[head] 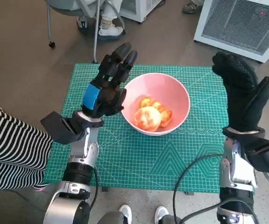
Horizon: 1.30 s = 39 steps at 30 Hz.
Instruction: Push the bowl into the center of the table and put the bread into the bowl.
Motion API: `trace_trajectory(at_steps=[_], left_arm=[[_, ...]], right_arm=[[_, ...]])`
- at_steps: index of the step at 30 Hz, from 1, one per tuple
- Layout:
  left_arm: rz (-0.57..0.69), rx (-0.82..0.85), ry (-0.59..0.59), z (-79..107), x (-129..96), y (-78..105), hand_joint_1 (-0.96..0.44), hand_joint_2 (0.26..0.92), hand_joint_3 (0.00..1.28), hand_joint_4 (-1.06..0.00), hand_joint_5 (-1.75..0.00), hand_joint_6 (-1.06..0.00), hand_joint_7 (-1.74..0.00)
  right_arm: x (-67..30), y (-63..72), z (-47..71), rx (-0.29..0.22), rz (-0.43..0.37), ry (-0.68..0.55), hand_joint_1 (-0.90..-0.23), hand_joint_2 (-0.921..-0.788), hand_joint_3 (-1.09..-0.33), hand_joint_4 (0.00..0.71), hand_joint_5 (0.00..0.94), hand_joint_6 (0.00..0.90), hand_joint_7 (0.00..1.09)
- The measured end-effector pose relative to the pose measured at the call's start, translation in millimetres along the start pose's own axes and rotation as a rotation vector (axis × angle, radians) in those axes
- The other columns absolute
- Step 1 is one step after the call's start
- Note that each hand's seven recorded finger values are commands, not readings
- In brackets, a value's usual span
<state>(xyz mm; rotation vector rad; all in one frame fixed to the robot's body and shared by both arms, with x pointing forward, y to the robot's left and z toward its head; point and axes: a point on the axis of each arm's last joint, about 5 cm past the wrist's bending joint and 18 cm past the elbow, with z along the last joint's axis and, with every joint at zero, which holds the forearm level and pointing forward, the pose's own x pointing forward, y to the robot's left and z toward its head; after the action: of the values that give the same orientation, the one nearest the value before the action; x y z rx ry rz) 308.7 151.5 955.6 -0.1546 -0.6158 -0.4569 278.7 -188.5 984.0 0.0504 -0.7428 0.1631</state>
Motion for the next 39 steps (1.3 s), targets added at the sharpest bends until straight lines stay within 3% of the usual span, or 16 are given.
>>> trace_trajectory(at_steps=[20,39], left_arm=[[-0.022,0.039,-0.064,10.5,-8,6.8,-0.76,0.921,0.50,-0.11,-0.01,0.00,-0.43],[-0.009,0.043,-0.092,8.7,-15,11.1,-0.75,0.921,0.44,-0.04,0.00,0.00,-0.27]], right_arm=[[6.0,3.7,9.2,0.007,0.026,-0.028,-0.714,-0.921,-0.679,0.185,0.000,0.125,0.42],[5.3,4.5,6.5,0.013,0.053,-0.014,-0.722,-0.921,-0.674,0.179,0.001,0.128,0.41]])
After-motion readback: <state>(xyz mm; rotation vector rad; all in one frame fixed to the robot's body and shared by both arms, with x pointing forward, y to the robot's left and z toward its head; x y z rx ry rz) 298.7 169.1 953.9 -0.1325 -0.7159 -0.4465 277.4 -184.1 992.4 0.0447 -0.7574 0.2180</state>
